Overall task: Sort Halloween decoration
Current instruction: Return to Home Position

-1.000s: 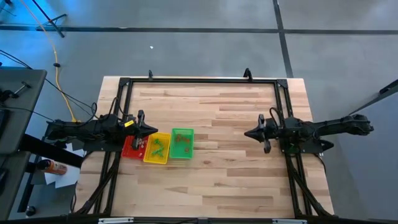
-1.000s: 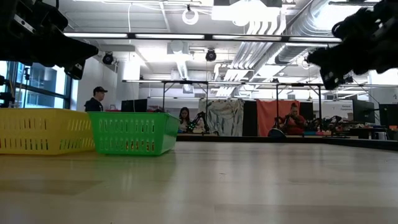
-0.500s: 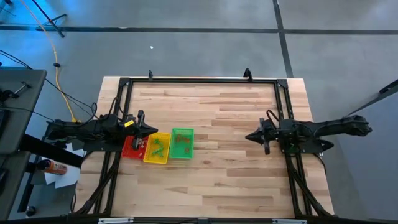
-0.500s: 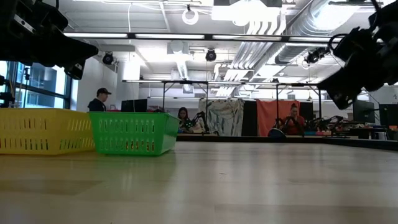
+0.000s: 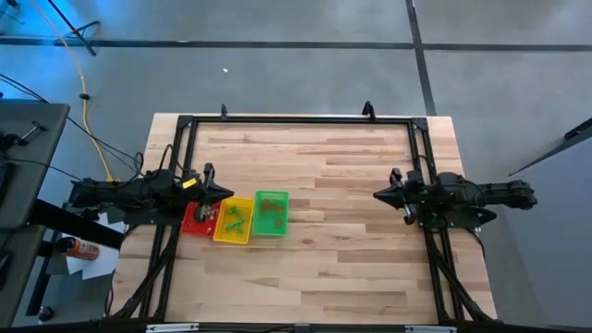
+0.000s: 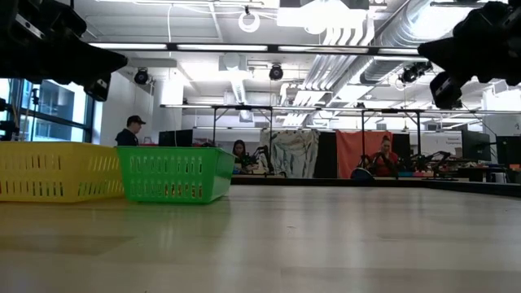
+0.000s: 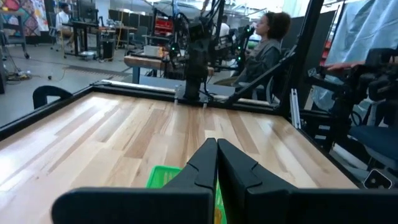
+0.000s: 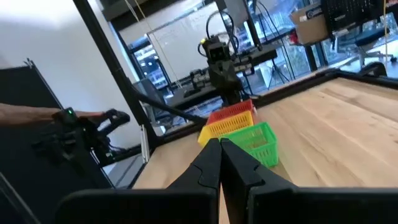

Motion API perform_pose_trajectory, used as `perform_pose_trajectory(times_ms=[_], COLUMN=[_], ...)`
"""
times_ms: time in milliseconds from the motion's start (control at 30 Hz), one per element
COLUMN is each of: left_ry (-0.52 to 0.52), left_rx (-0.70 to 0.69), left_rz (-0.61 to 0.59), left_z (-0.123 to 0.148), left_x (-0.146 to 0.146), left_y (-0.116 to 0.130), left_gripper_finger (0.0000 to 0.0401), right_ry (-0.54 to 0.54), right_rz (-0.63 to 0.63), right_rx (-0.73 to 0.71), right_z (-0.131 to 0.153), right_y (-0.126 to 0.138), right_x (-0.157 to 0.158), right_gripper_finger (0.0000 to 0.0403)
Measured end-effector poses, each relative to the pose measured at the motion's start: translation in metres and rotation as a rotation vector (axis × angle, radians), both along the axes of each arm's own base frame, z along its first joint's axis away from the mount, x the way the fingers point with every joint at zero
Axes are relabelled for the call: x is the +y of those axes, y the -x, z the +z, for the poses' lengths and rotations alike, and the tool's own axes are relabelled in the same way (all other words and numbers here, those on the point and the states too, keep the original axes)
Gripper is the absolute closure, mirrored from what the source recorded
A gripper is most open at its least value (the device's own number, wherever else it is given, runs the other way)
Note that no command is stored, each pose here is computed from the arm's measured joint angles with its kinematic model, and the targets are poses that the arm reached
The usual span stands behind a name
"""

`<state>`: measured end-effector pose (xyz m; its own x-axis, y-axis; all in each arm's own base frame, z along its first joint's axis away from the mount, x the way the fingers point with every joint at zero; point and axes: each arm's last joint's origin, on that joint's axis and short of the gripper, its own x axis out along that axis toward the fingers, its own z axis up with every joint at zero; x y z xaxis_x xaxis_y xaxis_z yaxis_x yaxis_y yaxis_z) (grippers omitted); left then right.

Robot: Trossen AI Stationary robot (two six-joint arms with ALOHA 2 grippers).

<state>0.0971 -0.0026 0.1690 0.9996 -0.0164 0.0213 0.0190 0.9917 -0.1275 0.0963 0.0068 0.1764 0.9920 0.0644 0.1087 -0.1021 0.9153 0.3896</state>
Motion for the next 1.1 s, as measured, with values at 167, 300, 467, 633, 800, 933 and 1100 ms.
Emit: perform_pose_trajectory(times_ms=[167, 300, 467, 633, 800, 933, 1100], left_ry=[0.0, 0.0, 0.0, 0.0, -0.001, -0.001, -0.001], left_rx=[0.001, 0.0, 0.0, 0.003, 0.013, 0.012, 0.012], left_rz=[0.0, 0.0, -0.005, -0.027, -0.029, -0.03, -0.029], left_z=[-0.0001, -0.0001, -0.0001, -0.0003, -0.0015, -0.0014, -0.0014], left_x=[0.0, 0.0, -0.0005, -0.0027, -0.0029, -0.0029, -0.0029], left_y=[0.0, 0.0, 0.0001, 0.0, -0.0007, -0.0007, -0.0007], left_gripper_finger=[0.0401, 0.0401, 0.0401, 0.0401, 0.0401, 0.0401, 0.0401], right_ry=[0.001, 0.0, 0.003, 0.002, 0.005, 0.006, 0.006], right_rz=[0.0, 0.0, 0.0, 0.0, 0.0, 0.0, 0.0], right_rx=[0.013, 0.017, 0.022, 0.047, 0.081, 0.098, 0.099], right_z=[-0.0013, -0.0017, -0.0023, -0.0044, -0.0077, -0.0092, -0.0093], right_y=[-0.0001, -0.0002, -0.0002, -0.0012, -0.0014, -0.0014, -0.0014], right_x=[0.0, 0.0, 0.0, 0.0001, 0.0001, 0.0001, 0.0001], right_gripper_finger=[0.0402, 0.0402, 0.0402, 0.0402, 0.0402, 0.0402, 0.0402])
